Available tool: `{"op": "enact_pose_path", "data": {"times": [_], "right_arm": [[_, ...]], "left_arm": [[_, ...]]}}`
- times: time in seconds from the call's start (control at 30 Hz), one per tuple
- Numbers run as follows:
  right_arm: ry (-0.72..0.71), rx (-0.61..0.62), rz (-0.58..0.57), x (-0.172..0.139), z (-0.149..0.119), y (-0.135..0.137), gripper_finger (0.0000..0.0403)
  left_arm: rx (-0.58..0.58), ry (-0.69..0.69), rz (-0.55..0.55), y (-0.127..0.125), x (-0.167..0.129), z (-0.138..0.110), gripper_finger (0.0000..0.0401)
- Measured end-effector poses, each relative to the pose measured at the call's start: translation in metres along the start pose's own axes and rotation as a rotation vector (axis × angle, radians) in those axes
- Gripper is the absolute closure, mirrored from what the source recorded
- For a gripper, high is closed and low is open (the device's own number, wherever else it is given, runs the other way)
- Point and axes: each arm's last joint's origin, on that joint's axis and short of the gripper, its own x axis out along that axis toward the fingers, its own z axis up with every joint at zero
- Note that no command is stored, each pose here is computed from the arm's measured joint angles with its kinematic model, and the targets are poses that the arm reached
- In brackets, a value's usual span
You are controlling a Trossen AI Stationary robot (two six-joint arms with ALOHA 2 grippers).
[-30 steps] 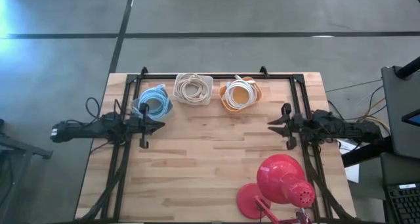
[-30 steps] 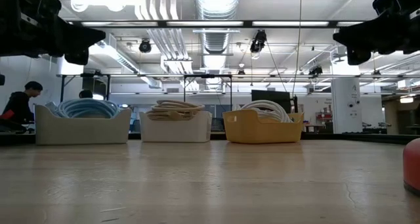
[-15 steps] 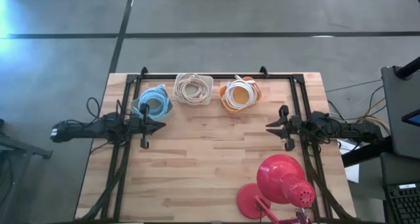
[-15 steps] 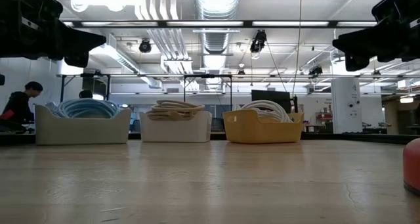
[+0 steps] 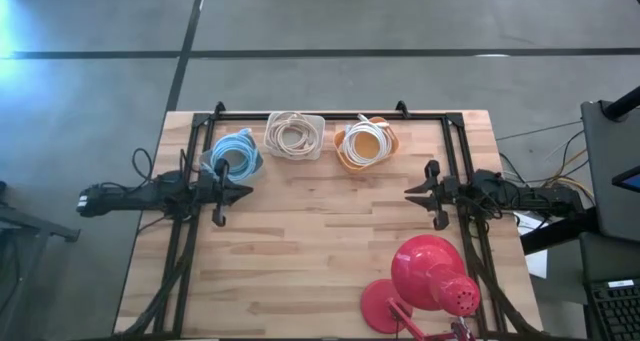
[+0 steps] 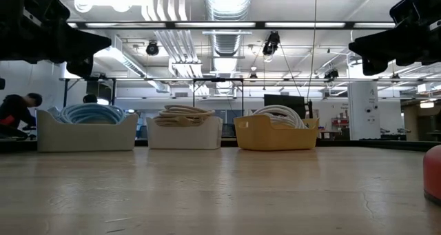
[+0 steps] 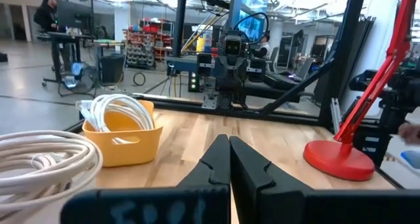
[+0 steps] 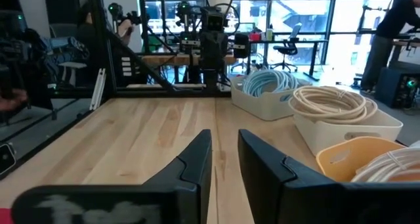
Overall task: Pick & Place USB Port
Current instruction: Return to Home Position
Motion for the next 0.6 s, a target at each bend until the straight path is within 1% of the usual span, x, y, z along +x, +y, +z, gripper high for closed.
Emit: {"op": "enact_pose_path", "data": {"times": [0.43, 0.6], "right_arm": [[0.000, 0.001, 0.000, 0.0000, 0.0000, 0.0000, 0.0312], [0.000, 0.001, 0.000, 0.0000, 0.0000, 0.0000, 0.0315]], "left_arm": [[-0.008, 0.000, 0.000, 0.0000, 0.0000, -0.0001, 0.0401], [-0.008, 0.000, 0.001, 0.0000, 0.0000, -0.0001, 0.0401]]}}
